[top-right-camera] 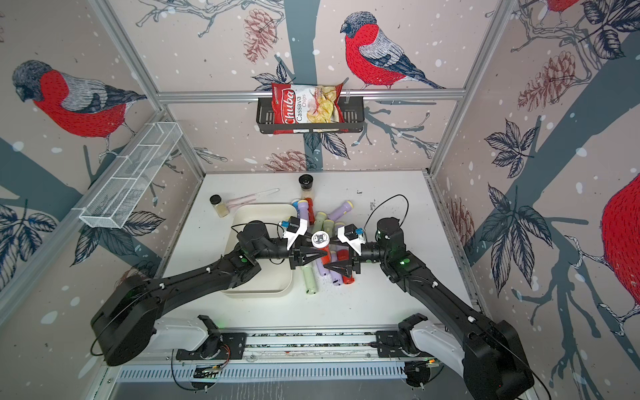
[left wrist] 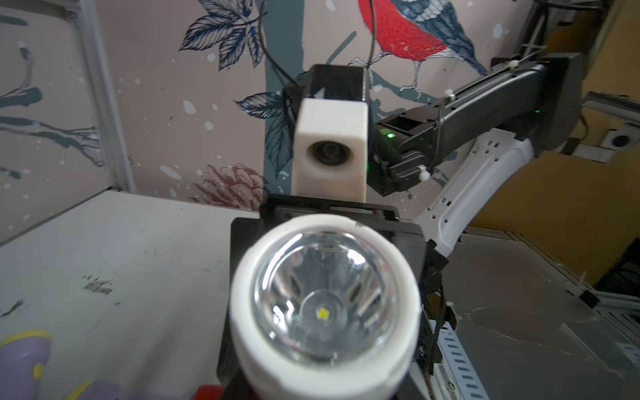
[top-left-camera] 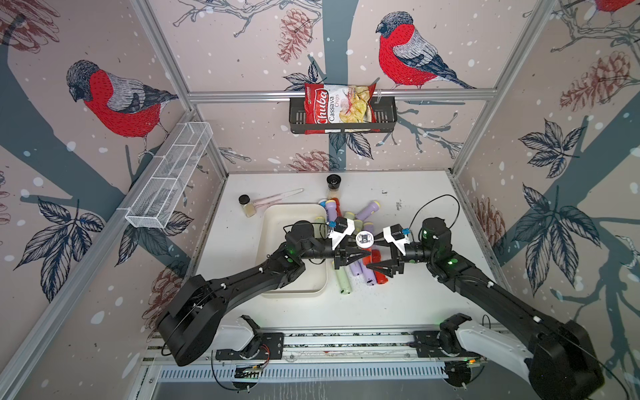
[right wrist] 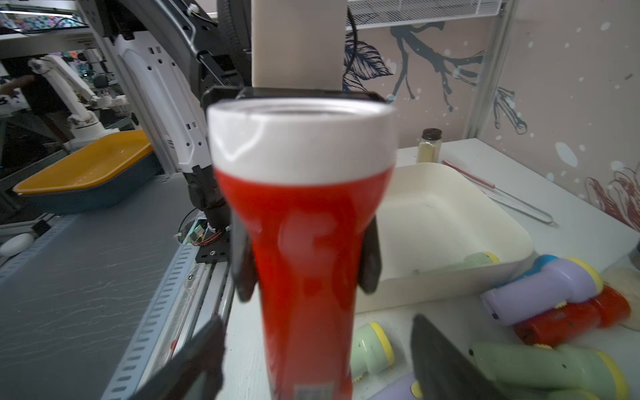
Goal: Put the flashlights into the storage boxes
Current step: Pick up the flashlight from the center of the board, then place the flashlight at the storage box.
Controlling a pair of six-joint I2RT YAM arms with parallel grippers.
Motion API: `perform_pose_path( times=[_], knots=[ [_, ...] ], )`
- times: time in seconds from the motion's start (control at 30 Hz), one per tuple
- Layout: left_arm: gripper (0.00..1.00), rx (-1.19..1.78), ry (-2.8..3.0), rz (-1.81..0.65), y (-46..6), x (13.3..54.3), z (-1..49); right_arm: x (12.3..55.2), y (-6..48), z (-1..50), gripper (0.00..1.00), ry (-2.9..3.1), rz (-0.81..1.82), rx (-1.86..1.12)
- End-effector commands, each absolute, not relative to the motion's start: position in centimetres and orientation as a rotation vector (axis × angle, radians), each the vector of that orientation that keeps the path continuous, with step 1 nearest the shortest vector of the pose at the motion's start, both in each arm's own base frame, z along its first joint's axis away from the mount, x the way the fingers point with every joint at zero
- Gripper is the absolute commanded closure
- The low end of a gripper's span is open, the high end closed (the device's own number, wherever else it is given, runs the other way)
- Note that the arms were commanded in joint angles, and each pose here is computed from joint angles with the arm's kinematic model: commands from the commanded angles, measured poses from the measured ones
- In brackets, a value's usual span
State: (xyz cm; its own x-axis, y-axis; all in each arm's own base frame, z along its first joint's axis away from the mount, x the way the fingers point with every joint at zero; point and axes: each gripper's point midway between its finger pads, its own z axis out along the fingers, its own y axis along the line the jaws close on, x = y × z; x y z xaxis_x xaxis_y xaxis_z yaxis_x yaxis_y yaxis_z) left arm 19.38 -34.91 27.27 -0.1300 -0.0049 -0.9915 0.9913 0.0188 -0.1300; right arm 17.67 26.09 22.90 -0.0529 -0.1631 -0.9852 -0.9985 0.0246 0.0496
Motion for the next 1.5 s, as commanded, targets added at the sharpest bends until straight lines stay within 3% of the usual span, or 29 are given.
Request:
perform_pose_path(
  times=[0.0,0.27,0.67,0.9,1.47],
  knots=[
    [0.82,1.045,1.431,-1.222,-34.2,21.1,26.8,19.0,25.7,22.7,0.01,1.427,1.08,-1.21],
    [0.84,0.613,1.938,-0.87,-28.3,28.3,22.6,22.7,24.6,21.1,0.0,1.622,0.992,-0.932],
    [0.83,0.034,2.441,-0.477,-15.7,34.7,15.4,26.6,24.3,19.8,0.0,1.874,0.979,-0.68],
    [0.82,0.026,2.632,-0.373,-15.0,37.5,12.2,27.4,25.2,18.1,0.01,2.014,0.995,-0.675],
    [0.78,0.024,2.791,-0.43,-17.1,40.0,6.1,27.8,25.0,18.3,0.0,1.995,0.973,-0.647]
  ],
)
